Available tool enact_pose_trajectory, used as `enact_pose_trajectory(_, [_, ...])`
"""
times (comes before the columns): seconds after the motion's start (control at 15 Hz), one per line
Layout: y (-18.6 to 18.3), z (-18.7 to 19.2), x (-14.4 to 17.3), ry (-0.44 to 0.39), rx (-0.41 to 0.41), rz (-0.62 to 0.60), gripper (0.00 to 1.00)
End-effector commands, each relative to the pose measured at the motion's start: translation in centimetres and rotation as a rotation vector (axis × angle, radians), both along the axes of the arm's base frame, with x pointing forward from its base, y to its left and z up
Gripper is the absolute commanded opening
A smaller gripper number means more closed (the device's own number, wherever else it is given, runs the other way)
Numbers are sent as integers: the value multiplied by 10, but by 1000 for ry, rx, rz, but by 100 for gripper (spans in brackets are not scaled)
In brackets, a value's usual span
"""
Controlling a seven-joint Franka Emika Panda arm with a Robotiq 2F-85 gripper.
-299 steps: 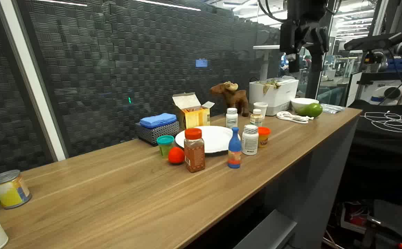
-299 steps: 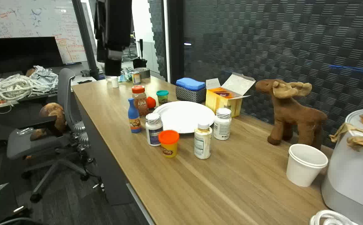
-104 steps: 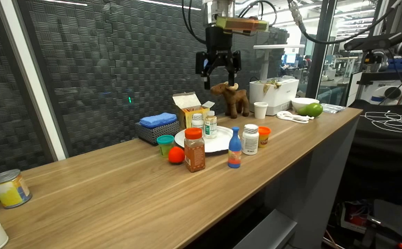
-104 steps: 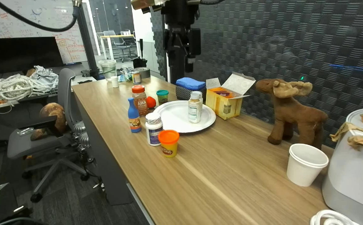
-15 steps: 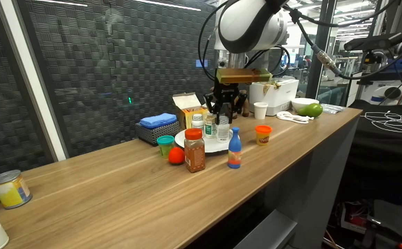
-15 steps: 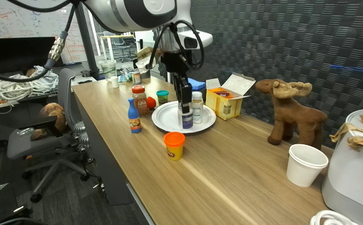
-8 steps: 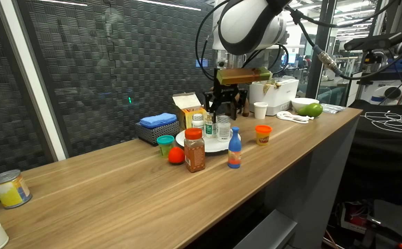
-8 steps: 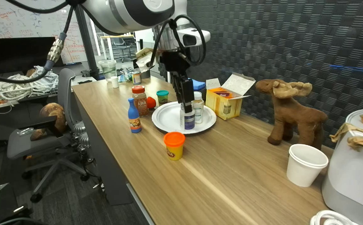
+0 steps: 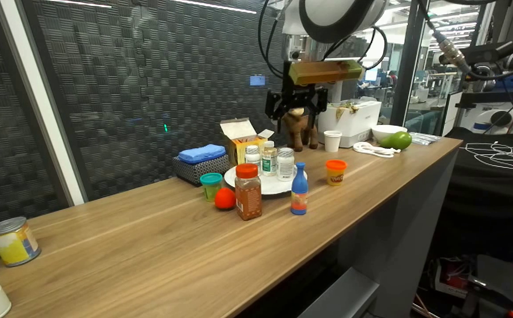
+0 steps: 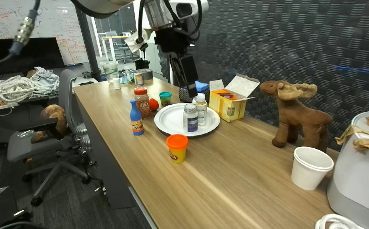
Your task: Put all the items surrounding the plate on to the plate.
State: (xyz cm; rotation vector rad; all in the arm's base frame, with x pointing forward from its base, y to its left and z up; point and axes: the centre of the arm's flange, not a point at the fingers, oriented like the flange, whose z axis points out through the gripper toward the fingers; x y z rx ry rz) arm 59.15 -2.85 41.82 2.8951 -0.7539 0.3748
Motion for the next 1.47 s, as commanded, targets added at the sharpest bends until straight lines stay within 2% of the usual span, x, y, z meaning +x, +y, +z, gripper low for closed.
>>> enact_pose_trajectory(0.0, [-12,10,-49,-23,6,-24,100])
enact_pose_trajectory(0.27, [-36,-11,-68,14,59,-48,100])
enact_pose_trajectory(0.73, [-76,-39,-72,71,93,-100,100])
enact_pose_trajectory(1.4, [-82,-69,-65,137,208,-62,100])
